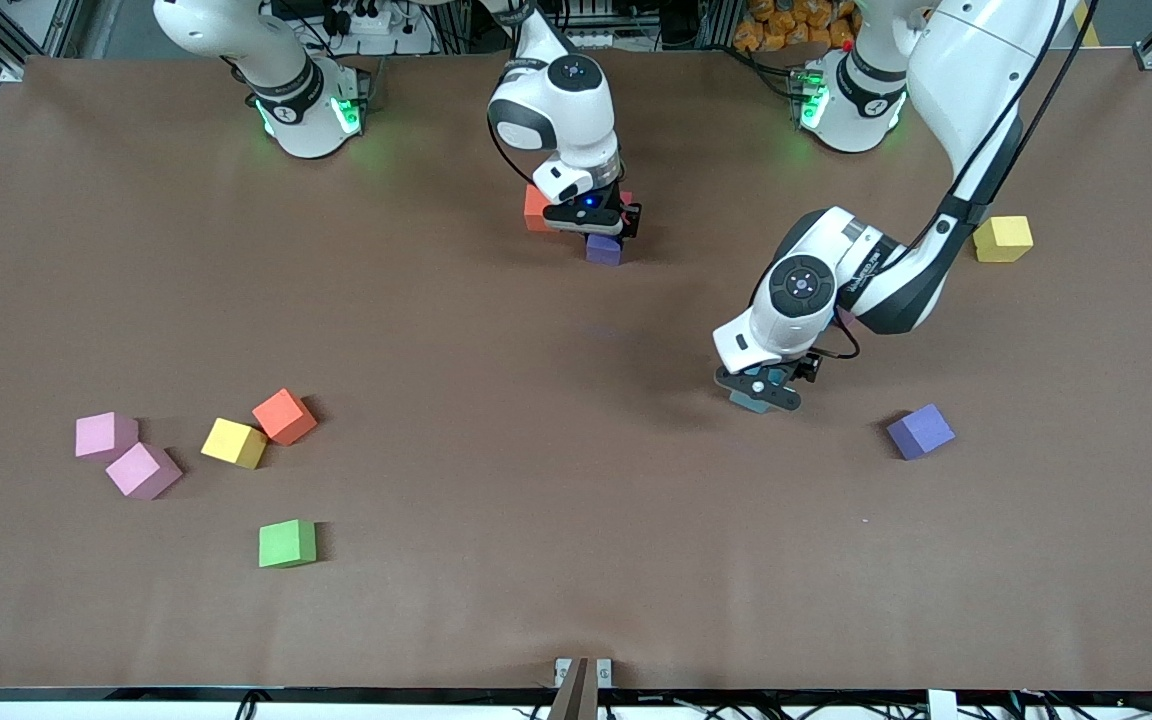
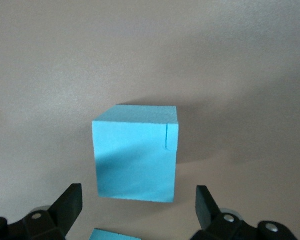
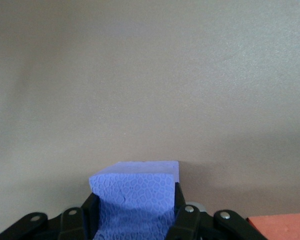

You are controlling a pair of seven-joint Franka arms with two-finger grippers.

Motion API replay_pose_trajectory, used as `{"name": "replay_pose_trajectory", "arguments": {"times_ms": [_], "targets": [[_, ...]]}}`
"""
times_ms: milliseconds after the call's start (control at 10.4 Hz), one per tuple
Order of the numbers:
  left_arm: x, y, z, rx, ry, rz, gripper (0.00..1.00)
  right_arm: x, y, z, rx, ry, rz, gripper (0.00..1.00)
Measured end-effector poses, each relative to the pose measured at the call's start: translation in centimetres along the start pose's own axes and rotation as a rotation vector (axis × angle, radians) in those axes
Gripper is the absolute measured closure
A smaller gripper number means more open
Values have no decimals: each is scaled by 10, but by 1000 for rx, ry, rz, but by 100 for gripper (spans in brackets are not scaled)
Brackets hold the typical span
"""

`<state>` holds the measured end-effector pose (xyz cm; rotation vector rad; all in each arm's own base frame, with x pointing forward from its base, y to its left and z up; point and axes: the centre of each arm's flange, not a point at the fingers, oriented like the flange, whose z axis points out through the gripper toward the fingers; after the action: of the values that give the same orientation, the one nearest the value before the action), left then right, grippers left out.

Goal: Form number 2 with 11 blocks
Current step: 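Grasp the cyan block with the left gripper while the right gripper releases purple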

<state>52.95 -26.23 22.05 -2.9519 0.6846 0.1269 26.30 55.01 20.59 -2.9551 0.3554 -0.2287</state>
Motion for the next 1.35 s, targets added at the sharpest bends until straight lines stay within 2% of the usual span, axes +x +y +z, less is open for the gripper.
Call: {"name": "replay_pose_trajectory", "arguments": {"times_ms": [288, 961, 1057, 1249, 1345], "targets": [[6, -7, 3, -8, 30, 83, 0, -3, -2, -1, 5, 4, 8, 44], [15, -10, 8, -18, 36, 99, 0, -1, -7, 3, 10, 21, 22, 43], [17, -10, 8, -19, 38, 98, 0, 2, -9, 3, 14, 25, 33, 35], [18, -10, 7, -19, 42, 97, 0, 5, -12, 1, 20, 30, 48, 8], [18, -10, 7, -19, 41, 97, 0, 6, -12, 1, 20, 32, 49, 0]]}}
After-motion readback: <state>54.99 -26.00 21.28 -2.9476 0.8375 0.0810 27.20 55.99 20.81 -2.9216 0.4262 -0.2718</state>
